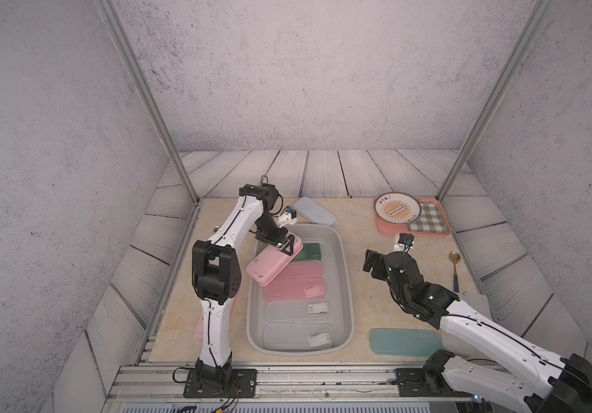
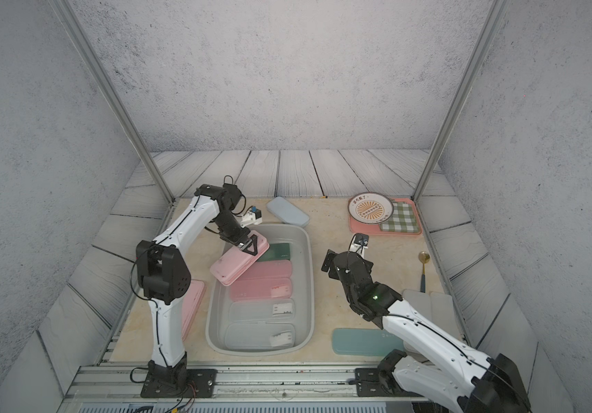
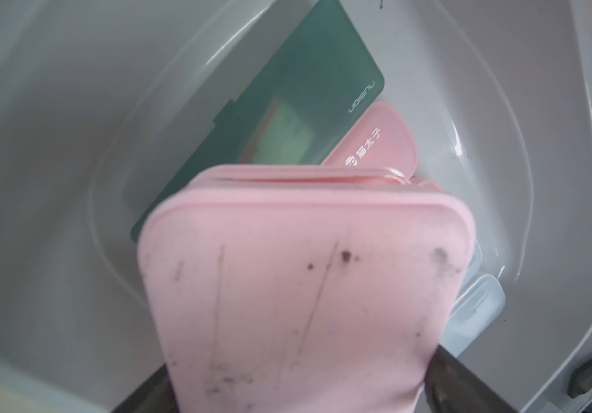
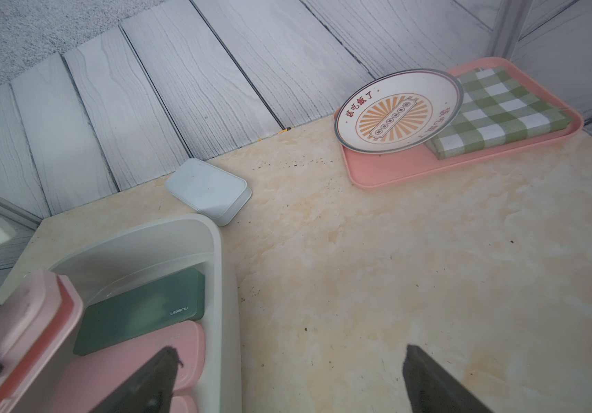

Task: Put the pencil case into the storage box
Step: Place the pencil case at the storage box.

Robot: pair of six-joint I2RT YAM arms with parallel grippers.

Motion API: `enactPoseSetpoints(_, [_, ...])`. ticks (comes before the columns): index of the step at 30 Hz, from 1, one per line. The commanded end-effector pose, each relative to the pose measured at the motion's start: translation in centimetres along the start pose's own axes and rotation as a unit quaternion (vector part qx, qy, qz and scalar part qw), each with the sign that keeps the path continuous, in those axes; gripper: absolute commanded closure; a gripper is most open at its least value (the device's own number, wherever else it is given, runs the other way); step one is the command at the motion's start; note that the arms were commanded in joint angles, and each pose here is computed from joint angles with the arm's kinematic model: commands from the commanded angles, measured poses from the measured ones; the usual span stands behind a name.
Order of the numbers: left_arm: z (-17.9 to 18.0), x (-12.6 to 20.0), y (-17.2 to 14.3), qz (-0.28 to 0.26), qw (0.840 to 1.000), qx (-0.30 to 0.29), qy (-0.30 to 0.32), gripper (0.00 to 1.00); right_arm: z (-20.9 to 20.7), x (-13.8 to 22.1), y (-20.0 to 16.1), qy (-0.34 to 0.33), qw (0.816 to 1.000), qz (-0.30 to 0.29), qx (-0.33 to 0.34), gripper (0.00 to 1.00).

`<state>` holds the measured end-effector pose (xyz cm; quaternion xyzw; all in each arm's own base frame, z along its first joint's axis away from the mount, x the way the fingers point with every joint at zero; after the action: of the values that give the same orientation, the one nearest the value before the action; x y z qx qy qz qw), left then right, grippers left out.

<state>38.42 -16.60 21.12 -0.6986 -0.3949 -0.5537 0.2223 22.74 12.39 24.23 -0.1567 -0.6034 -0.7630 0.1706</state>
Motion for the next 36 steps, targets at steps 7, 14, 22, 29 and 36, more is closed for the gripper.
enactPoseSetpoints(7, [-2.3, -4.7, 2.4, 0.027, 0.989, -0.121, 0.083, 0.23, -2.0, 1.5, -0.2, -0.029, 0.999, -0.022, -0.016, 0.01])
enactPoseSetpoints(14, [-1.5, -8.4, 3.2, 0.044, 0.980, -0.161, 0.107, 0.23, -1.8, 1.4, 0.2, -0.039, 0.999, -0.024, -0.009, 0.01])
enactPoseSetpoints(22, [-0.2, -11.6, 3.4, 0.063, 0.973, -0.187, 0.115, 0.21, -1.5, 0.7, 0.4, -0.052, 0.998, -0.020, -0.008, 0.01])
enactPoseSetpoints(29, [-0.6, -12.1, 2.5, 0.081, 0.972, -0.196, 0.100, 0.10, -1.2, 0.2, 0.3, -0.060, 0.998, -0.017, -0.011, 0.01])
enactPoseSetpoints(36, [-4.0, -1.8, 5.1, -0.021, 0.975, -0.194, 0.105, 0.00, -0.7, -0.3, 0.4, -0.051, 0.998, -0.021, -0.015, 0.01])
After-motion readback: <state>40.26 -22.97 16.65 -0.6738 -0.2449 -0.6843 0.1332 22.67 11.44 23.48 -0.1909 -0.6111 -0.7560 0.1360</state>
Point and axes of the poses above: each gripper's point midway between its finger pads, its own x axis back along the fingers, its own z axis along the line the jaws close on, y = z × x, the point moved 8 cm from there along x, back along the fingers, and after that the axes turned 6 degrees about x, right-handed, at the moved point
